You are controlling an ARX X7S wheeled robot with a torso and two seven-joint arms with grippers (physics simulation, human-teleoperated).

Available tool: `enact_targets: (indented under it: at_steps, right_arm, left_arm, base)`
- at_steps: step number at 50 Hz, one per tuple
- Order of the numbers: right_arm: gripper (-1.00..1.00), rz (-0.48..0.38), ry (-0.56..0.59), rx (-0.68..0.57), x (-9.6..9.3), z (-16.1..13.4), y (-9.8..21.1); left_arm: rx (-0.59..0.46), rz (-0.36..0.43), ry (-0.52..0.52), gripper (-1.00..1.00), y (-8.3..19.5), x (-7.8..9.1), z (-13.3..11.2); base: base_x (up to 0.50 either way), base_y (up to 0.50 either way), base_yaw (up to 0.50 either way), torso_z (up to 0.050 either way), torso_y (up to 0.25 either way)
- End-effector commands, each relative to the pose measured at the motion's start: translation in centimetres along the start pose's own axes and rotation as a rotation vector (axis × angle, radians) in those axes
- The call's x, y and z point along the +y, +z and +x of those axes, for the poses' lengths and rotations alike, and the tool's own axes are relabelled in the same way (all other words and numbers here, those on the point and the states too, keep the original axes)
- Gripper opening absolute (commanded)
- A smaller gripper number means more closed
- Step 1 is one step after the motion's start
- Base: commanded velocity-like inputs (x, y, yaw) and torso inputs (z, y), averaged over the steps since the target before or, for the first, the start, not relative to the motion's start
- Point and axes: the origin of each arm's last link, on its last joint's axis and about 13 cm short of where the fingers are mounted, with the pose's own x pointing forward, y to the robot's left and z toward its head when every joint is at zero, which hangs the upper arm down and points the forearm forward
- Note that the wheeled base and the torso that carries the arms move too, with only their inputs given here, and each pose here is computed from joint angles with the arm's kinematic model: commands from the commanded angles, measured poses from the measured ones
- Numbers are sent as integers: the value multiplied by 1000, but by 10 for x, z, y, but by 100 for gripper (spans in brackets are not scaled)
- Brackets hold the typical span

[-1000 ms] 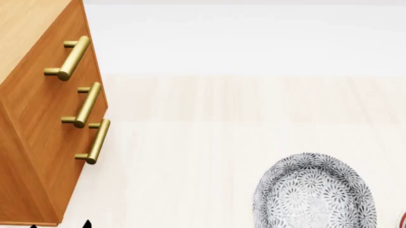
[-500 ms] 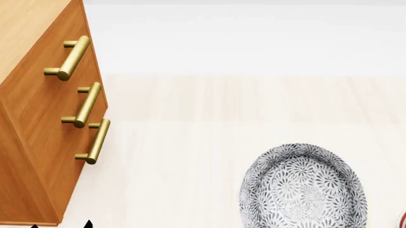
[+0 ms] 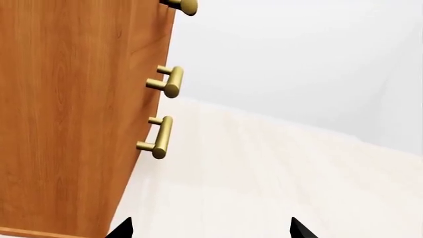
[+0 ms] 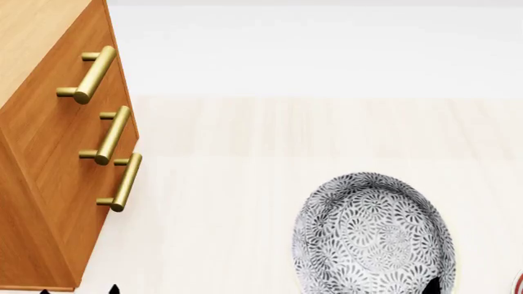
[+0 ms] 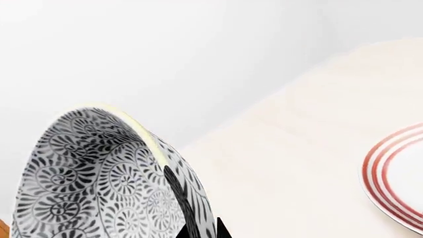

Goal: Put the bowl on top of the cabinet.

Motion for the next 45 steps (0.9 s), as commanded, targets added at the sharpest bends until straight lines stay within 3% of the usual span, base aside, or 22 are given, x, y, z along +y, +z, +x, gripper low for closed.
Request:
enact_targets:
  at_steps: [1,9,20,30,45]
  right_arm:
    - [-100,-105,8,-40,11,5,8]
    - [-100,-322,-48,2,26,31,13]
    - [-100,-383,-42,24,44,55,17]
    - [-100,-443,-28,-31,56,61,20]
    - [-100,-499,-64,-108,77,96,21]
  left_arm:
    - [-12,-7,1,100,3,1,-3]
    - [-26,-8,-1,100,6,1,-8]
    - [-37,-6,-3,100,8,1,-11]
    - [-40,-7,-3,100,8,2,-12]
    - [-40,-6,-4,100,9,1,-12]
  base:
    - [0,0,0,0,0]
    - [0,0,0,0,0]
    - [0,0,0,0,0]
    - [0,0,0,0,0]
    - [0,0,0,0,1]
